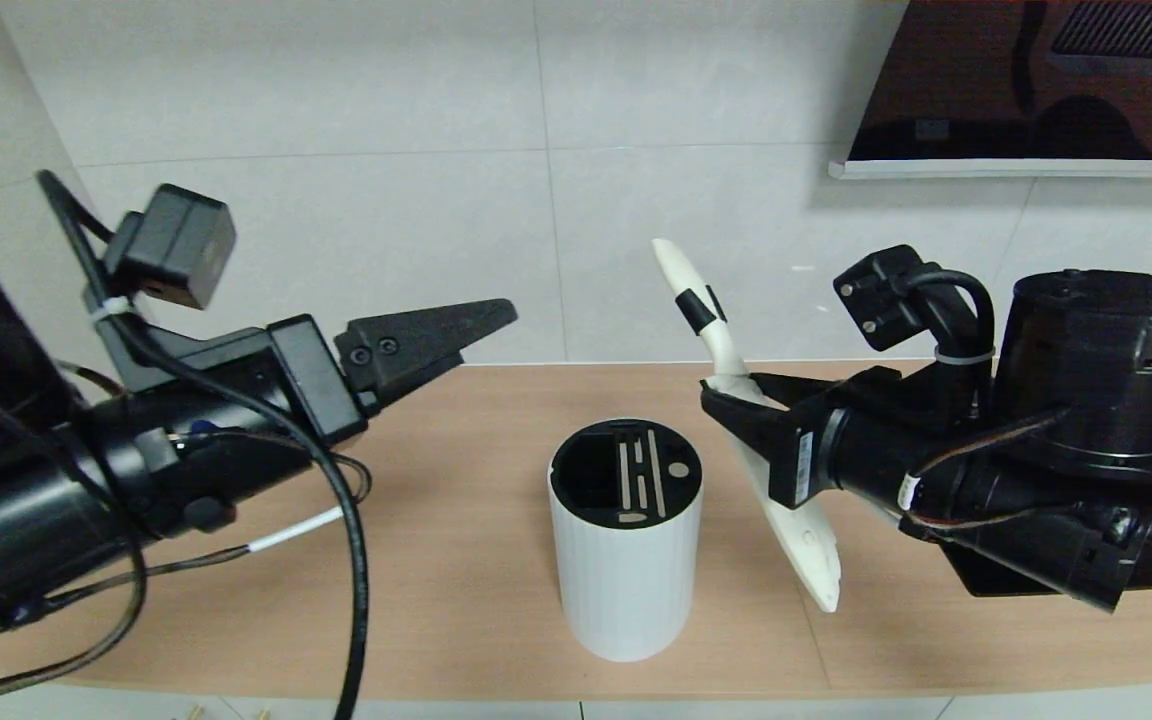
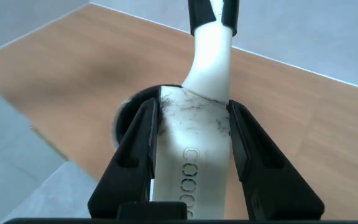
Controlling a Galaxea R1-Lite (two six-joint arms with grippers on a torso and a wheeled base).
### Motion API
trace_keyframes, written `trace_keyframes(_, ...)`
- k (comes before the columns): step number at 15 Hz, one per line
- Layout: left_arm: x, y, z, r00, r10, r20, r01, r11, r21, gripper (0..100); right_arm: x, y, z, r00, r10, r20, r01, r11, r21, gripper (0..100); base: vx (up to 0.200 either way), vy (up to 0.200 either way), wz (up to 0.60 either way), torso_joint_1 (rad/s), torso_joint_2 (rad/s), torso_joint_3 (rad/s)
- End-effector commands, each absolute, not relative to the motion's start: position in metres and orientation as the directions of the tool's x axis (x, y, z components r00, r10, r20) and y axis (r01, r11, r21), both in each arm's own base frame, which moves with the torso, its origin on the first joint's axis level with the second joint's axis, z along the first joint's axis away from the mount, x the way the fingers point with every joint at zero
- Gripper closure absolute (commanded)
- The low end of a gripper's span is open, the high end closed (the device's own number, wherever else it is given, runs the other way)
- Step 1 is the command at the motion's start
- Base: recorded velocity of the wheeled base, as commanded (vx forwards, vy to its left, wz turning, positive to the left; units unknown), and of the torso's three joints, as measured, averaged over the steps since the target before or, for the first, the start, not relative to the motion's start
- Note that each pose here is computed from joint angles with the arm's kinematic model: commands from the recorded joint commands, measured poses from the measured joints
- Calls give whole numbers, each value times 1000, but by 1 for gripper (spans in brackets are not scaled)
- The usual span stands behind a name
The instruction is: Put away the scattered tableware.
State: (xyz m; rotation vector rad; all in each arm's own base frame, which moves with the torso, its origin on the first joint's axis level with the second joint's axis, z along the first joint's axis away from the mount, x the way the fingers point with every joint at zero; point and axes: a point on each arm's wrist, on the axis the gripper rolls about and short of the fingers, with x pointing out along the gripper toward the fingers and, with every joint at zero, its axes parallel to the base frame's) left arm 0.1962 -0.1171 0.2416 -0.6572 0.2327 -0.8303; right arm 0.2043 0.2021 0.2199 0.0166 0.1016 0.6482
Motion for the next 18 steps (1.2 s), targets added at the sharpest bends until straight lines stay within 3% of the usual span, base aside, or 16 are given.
trace_keyframes(1, 212, -140, 220, 627, -779, -10, 559, 459, -691, 0, 199, 217, 214, 762, 639, -105, -636, 769, 57, 100, 0, 0, 0, 0, 0, 0)
trace_keyframes(3, 212, -152, 213, 598, -801, -19, 565, 438, -699, 0, 194, 226, 210, 747, 655, -117, -653, 755, 57, 100, 0, 0, 0, 0, 0, 0)
trace_keyframes(6, 214, -165, 216, 573, -818, 51, 622, 394, -677, 0, 187, 239, 202, 716, 684, -142, -683, 728, 58, 100, 0, 0, 0, 0, 0, 0)
trace_keyframes(18, 228, -175, 201, 610, -792, 40, 597, 426, -680, 0, 170, 253, 200, 668, 733, -131, -727, 680, 93, 100, 0, 0, 0, 0, 0, 0)
